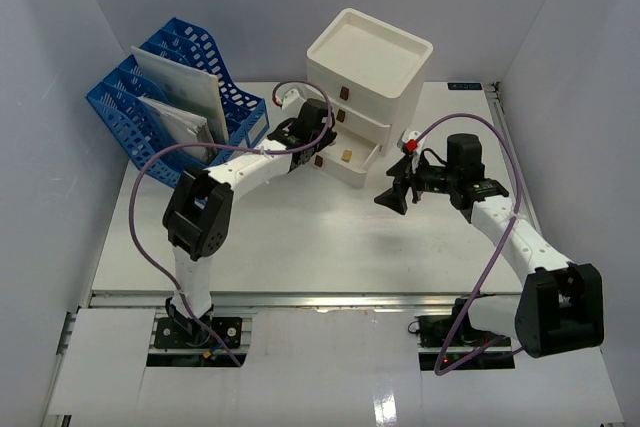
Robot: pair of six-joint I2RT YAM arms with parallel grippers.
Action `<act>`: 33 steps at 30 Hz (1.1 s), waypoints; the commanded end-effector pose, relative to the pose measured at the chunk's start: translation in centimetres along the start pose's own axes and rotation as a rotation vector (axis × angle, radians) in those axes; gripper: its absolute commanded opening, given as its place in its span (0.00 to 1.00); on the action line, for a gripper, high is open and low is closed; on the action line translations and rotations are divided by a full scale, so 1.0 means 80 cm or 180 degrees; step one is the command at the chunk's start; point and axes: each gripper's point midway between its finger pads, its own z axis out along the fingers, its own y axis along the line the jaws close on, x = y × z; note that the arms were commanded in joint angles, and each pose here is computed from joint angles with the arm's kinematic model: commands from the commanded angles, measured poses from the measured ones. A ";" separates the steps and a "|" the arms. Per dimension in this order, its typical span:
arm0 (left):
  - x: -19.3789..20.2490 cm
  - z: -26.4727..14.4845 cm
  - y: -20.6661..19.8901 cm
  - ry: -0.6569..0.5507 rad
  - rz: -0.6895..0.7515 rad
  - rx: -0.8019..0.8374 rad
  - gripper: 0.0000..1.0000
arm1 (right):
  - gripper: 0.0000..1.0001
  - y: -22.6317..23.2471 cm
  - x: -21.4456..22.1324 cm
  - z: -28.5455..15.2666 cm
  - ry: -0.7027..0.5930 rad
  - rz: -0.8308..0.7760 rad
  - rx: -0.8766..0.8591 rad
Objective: Organize the desk
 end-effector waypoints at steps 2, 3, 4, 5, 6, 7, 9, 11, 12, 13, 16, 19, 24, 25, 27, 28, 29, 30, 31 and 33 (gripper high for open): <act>-0.036 0.018 -0.014 -0.0088 -0.0124 0.0051 0.34 | 0.92 0.001 -0.007 -0.005 -0.0108 -0.0090 -0.0019; -0.037 0.022 -0.013 -0.0069 -0.0121 0.0054 0.44 | 0.92 0.002 -0.007 -0.004 -0.0105 -0.0080 -0.0030; -0.035 0.025 -0.013 -0.0037 -0.0107 0.0069 0.53 | 0.92 0.001 -0.006 -0.004 -0.0103 -0.0078 -0.0039; -0.034 0.027 -0.014 -0.0014 -0.0094 0.0091 0.59 | 0.92 0.003 -0.005 -0.004 -0.0101 -0.0075 -0.0067; -0.035 0.029 -0.014 0.0002 -0.0081 0.0116 0.64 | 0.92 0.005 -0.005 -0.003 -0.0098 -0.0073 -0.0106; -0.033 0.029 -0.015 0.0026 -0.0047 0.0133 0.68 | 0.92 0.005 -0.005 -0.003 -0.0098 -0.0074 -0.0113; -0.035 0.025 -0.022 0.0028 0.0063 0.0255 0.74 | 0.91 0.009 -0.003 -0.002 -0.0097 -0.0108 -0.0187; -0.042 0.017 -0.032 0.0000 0.0126 0.0408 0.76 | 0.91 0.013 0.001 -0.001 -0.0094 -0.0121 -0.0250; -0.047 0.012 -0.037 -0.0019 0.0138 0.0500 0.77 | 0.90 0.016 0.003 -0.001 -0.0103 -0.0136 -0.0293; -0.050 0.009 -0.037 -0.0044 0.0213 0.0590 0.77 | 0.89 0.019 0.003 0.000 -0.0122 -0.0161 -0.0345; -0.059 -0.015 -0.045 -0.0090 0.0368 0.0977 0.77 | 0.85 0.025 0.008 0.001 -0.0142 -0.0296 -0.0432; -0.058 -0.056 -0.045 -0.0095 0.0587 0.1540 0.74 | 0.83 0.026 0.012 0.000 -0.0139 -0.0395 -0.0440; -0.030 -0.142 -0.020 0.0044 0.0788 0.2387 0.61 | 0.81 0.027 0.011 -0.002 -0.0121 -0.0779 -0.0488; -0.020 -0.151 -0.009 0.0110 0.0803 0.2396 0.61 | 0.81 0.025 0.008 -0.002 -0.0114 -0.0859 -0.0490; -0.002 -0.162 0.021 0.0196 0.0823 0.2309 0.61 | 0.82 0.016 -0.010 0.000 -0.0101 -0.1002 -0.0418; 0.002 -0.168 0.032 0.0193 0.0826 0.2277 0.61 | 0.83 0.009 -0.019 0.002 -0.0072 -0.1039 -0.0366; 0.005 -0.171 0.041 0.0179 0.0827 0.2251 0.61 | 0.83 0.001 -0.022 0.004 -0.0020 -0.1045 -0.0305; 0.014 -0.168 0.056 0.0209 0.0823 0.2169 0.62 | 0.83 -0.006 -0.033 0.008 -0.0004 -0.1086 -0.0248; 0.017 -0.170 0.065 0.0173 0.0814 0.2149 0.63 | 0.84 -0.015 -0.047 0.012 0.0015 -0.1075 -0.0173; 0.030 -0.168 0.085 0.0194 0.0813 0.2084 0.63 | 0.85 -0.040 -0.084 0.023 0.0021 -0.1045 0.0072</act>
